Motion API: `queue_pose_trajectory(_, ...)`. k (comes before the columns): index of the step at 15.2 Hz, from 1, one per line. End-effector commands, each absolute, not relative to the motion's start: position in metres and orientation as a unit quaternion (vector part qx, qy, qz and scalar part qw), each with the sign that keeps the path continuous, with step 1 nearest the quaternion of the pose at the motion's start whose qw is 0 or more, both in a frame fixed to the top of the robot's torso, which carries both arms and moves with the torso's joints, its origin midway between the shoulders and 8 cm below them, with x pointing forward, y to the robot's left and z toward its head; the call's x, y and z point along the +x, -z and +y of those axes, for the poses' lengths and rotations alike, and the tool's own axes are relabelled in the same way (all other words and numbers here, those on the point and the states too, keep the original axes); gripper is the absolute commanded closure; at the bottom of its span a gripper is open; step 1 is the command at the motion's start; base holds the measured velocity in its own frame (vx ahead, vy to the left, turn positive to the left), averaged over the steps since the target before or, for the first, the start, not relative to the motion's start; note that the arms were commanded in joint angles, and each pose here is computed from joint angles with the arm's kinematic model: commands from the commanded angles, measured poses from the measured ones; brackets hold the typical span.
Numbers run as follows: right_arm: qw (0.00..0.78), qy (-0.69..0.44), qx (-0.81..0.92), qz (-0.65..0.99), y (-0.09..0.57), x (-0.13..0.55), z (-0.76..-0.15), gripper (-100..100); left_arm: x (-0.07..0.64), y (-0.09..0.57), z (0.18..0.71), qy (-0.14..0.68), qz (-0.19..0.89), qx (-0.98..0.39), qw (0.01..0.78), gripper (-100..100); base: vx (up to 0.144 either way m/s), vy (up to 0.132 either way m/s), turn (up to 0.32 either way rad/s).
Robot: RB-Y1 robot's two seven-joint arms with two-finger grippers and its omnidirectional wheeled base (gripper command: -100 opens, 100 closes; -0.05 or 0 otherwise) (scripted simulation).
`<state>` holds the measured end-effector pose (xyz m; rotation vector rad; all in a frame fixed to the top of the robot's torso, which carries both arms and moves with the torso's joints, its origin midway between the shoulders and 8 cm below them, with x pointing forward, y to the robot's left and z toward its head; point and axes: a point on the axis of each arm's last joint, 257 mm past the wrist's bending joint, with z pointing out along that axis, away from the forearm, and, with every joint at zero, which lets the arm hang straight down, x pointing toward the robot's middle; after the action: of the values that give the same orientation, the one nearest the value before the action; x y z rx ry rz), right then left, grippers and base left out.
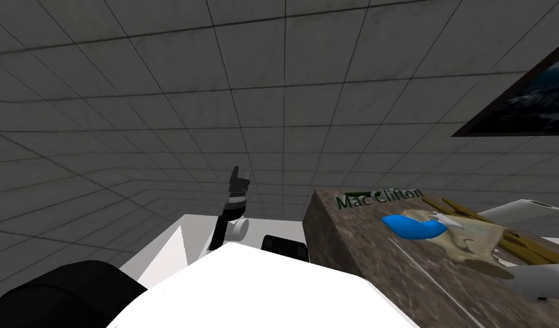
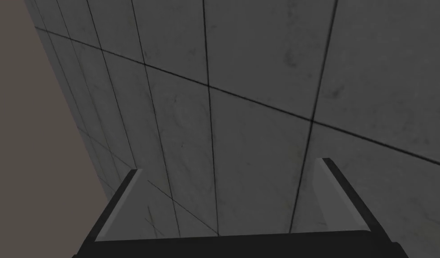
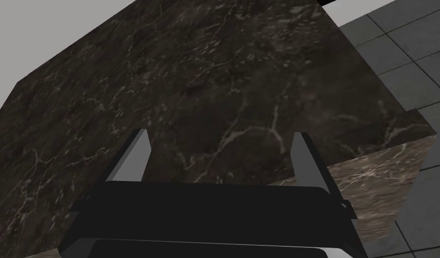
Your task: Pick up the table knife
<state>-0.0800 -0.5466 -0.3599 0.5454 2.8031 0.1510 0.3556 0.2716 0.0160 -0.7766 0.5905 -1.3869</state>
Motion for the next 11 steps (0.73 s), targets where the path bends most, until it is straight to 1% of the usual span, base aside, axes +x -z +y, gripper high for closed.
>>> queue_pose_trajectory(1,0.122,-0.039,0.178,0.976,0.357,-0.089,-0.556,-100,0.356,-0.016,0.272,0.613,0.261,-0.343,0.662,0,0.021,-0.051,0.354)
queue_pose_trajectory(3,0.088,-0.016,0.156,0.984,0.349,-0.108,-0.575,-100,0.356,-0.016,0.272,0.613,0.261,-0.343,0.662,0,0.032,-0.044,0.438)
queue_pose_trajectory(5,0.075,-0.006,0.145,0.987,0.346,-0.114,-0.583,-100,0.356,-0.016,0.272,0.613,0.261,-0.343,0.662,0,0.047,-0.046,0.366)
queue_pose_trajectory(6,0.064,0.002,0.135,0.989,0.343,-0.118,-0.591,-100,0.356,-0.016,0.272,0.613,0.261,-0.343,0.662,0,0.074,-0.043,0.565)
queue_pose_trajectory(8,0.05,0.014,0.116,0.992,0.339,-0.119,-0.603,-100,0.356,-0.016,0.272,0.613,0.261,-0.343,0.662,0,0.113,-0.059,0.524)
queue_pose_trajectory(11,0.042,0.026,0.093,0.994,0.336,-0.111,-0.614,-100,0.356,-0.016,0.272,0.613,0.261,-0.343,0.662,0,0.141,-0.085,0.416)
